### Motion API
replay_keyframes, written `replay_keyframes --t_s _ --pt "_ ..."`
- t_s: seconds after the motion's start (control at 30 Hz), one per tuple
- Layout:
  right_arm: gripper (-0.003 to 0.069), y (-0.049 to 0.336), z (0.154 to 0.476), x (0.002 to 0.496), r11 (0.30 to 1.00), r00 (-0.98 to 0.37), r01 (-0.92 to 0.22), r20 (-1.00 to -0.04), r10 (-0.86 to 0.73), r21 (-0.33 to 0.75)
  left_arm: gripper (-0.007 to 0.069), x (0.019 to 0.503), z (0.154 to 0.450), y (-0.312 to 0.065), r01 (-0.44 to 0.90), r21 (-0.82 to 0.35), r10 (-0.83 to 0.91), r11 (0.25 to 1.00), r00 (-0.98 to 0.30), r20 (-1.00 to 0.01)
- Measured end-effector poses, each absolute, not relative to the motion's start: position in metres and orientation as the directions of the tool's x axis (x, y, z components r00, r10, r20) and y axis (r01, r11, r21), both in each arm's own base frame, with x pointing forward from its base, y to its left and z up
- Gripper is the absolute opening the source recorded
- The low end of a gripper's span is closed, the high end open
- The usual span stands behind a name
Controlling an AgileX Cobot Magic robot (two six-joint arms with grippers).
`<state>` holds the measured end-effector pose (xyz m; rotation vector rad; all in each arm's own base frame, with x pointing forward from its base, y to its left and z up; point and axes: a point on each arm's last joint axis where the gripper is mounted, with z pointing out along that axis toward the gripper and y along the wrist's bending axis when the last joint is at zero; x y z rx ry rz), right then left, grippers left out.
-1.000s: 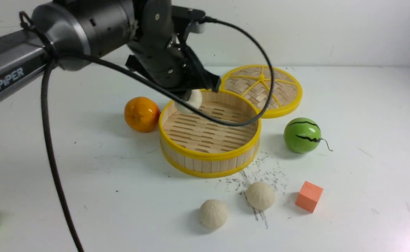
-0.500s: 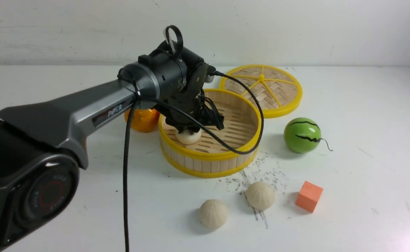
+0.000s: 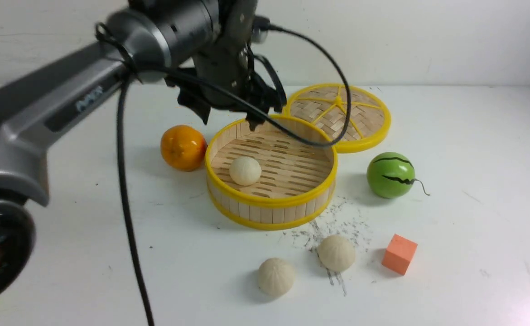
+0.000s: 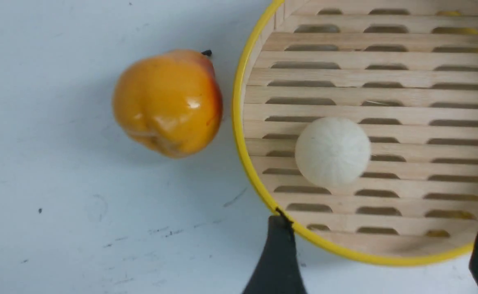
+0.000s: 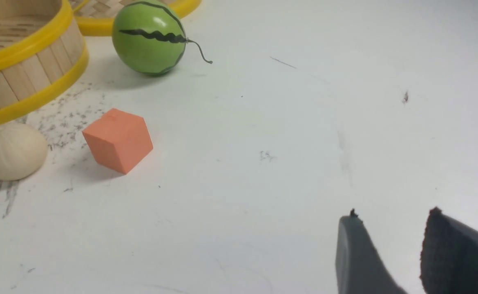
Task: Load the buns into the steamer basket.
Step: Use the right arm to grab a steamed stuffed bun
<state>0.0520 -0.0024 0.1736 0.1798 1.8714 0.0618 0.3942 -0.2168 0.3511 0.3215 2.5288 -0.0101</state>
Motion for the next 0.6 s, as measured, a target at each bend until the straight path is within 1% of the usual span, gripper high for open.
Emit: replay_keyframes --t_s 0.03,0.07,0.17,0.2,0.27,0.33,0.37,0.4,0.5,0.57,0.6 --pt "0.0241 -0.002 0.174 0.052 0.987 -0.293 0.093 -0.943 0.155 0.134 0.0552 0.389 0.358 -0.216 0.238 0.055 0.227 0.97 -0.798 -0.559" --pt "0.0241 -0.002 0.174 0.052 0.987 -0.293 0.093 -0.943 0.155 0.134 0.0524 0.38 0.374 -0.213 0.25 0.024 0.218 0.968 -0.789 -0.574" --pt "0.0241 -0.002 0.174 0.052 0.987 -0.293 0.093 -0.943 0.155 0.134 0.047 0.362 0.394 -0.209 0.263 -0.034 0.194 0.964 -0.786 -0.586" --pt "0.0241 -0.002 0.174 0.052 0.987 -0.293 0.093 -0.943 0.155 0.134 0.043 0.355 0.4 -0.207 0.271 -0.065 0.183 0.96 -0.79 -0.585" --pt "0.0241 -0.002 0.174 0.052 0.987 -0.293 0.093 -0.943 0.155 0.134 0.0389 0.344 0.409 -0.204 0.28 -0.101 0.17 0.955 -0.79 -0.589" --pt "0.0241 -0.002 0.174 0.052 0.987 -0.293 0.093 -0.943 0.155 0.134 0.0302 0.323 0.421 -0.196 0.296 -0.15 0.156 0.943 -0.795 -0.587" --pt "0.0241 -0.002 0.174 0.052 0.987 -0.293 0.093 -0.943 0.155 0.134 0.0232 0.307 0.429 -0.189 0.309 -0.163 0.159 0.937 -0.791 -0.591" --pt "0.0241 -0.002 0.174 0.052 0.987 -0.293 0.093 -0.943 0.155 0.134 0.0187 0.297 0.434 -0.182 0.312 -0.162 0.16 0.936 -0.788 -0.595" --pt "0.0241 -0.002 0.174 0.052 0.987 -0.293 0.093 -0.943 0.155 0.134 0.0092 0.272 0.442 -0.165 0.31 -0.148 0.16 0.939 -0.776 -0.61" --pt "0.0241 -0.002 0.174 0.052 0.987 -0.293 0.093 -0.943 0.155 0.134 0.001 0.245 0.445 -0.146 0.304 -0.126 0.165 0.944 -0.769 -0.618" --pt "0.0241 -0.002 0.174 0.052 0.987 -0.293 0.093 -0.943 0.155 0.134 -0.0013 0.232 0.445 -0.137 0.303 -0.119 0.167 0.945 -0.765 -0.622"
